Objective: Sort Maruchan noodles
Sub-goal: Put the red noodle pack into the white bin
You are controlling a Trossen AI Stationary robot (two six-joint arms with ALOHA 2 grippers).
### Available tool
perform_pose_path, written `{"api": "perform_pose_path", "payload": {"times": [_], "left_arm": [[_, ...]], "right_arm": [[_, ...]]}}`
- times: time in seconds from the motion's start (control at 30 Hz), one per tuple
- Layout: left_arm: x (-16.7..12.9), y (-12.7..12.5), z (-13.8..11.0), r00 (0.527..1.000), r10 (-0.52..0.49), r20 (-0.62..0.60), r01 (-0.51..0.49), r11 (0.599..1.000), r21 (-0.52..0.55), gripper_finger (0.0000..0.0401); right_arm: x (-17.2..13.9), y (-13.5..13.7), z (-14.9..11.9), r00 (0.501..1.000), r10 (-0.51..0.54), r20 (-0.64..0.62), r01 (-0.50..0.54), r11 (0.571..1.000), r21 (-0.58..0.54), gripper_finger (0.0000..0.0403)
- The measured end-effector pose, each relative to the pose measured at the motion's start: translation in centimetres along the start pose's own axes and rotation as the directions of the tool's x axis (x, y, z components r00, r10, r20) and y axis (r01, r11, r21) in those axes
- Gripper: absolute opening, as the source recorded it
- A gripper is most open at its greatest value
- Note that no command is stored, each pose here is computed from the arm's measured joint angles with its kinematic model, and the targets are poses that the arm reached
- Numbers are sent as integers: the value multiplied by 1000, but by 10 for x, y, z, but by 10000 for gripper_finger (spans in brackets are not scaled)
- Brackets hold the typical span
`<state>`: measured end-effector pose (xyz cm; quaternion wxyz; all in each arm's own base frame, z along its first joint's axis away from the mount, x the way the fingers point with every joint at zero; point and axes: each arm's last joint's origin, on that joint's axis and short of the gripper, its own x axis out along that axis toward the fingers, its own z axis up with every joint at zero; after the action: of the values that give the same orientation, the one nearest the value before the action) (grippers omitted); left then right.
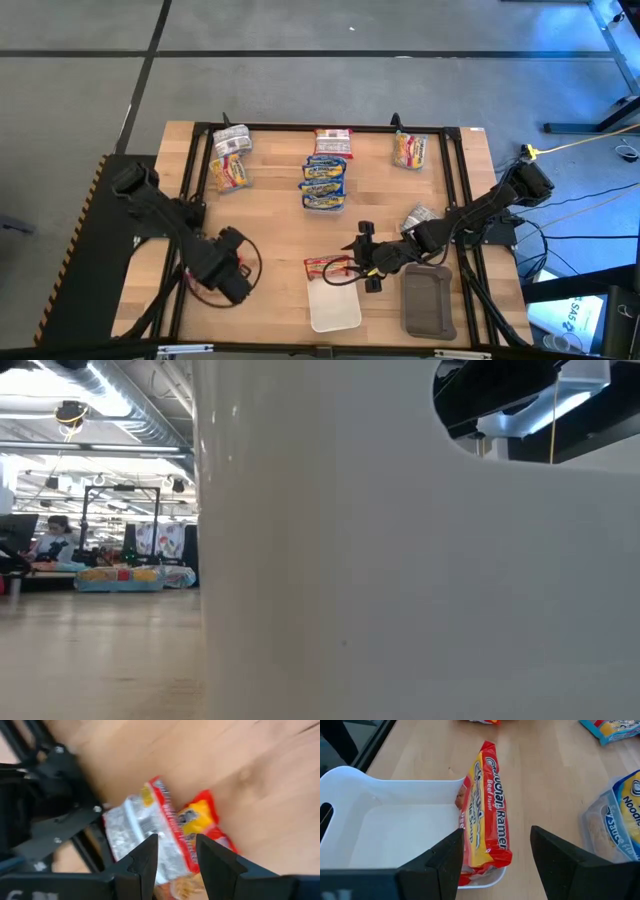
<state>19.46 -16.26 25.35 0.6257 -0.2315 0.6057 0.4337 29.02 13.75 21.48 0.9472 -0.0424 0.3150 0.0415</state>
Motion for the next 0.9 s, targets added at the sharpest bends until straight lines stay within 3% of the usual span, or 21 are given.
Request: {"api": "perform_pose_path", "payload": {"times": [0.17,0.53,0.73,0.9], "left_arm": [[1,-4,12,998,-27,-50,27,1000,-3,144],[30,-23,27,990,81,-113,-84,996,-25,233],[59,-28,30,966,200,-165,-206,978,-21,236],[75,-31,32,951,243,-189,-249,968,-7,235]], "right_arm": [[0,0,0,1000,0,0,0,1000,1,205],[0,0,0,1000,0,-1,0,1000,1,205],[0,0,0,1000,-1,-2,1,1000,0,205],[0,0,0,1000,-1,-3,1,1000,0,205]]}}
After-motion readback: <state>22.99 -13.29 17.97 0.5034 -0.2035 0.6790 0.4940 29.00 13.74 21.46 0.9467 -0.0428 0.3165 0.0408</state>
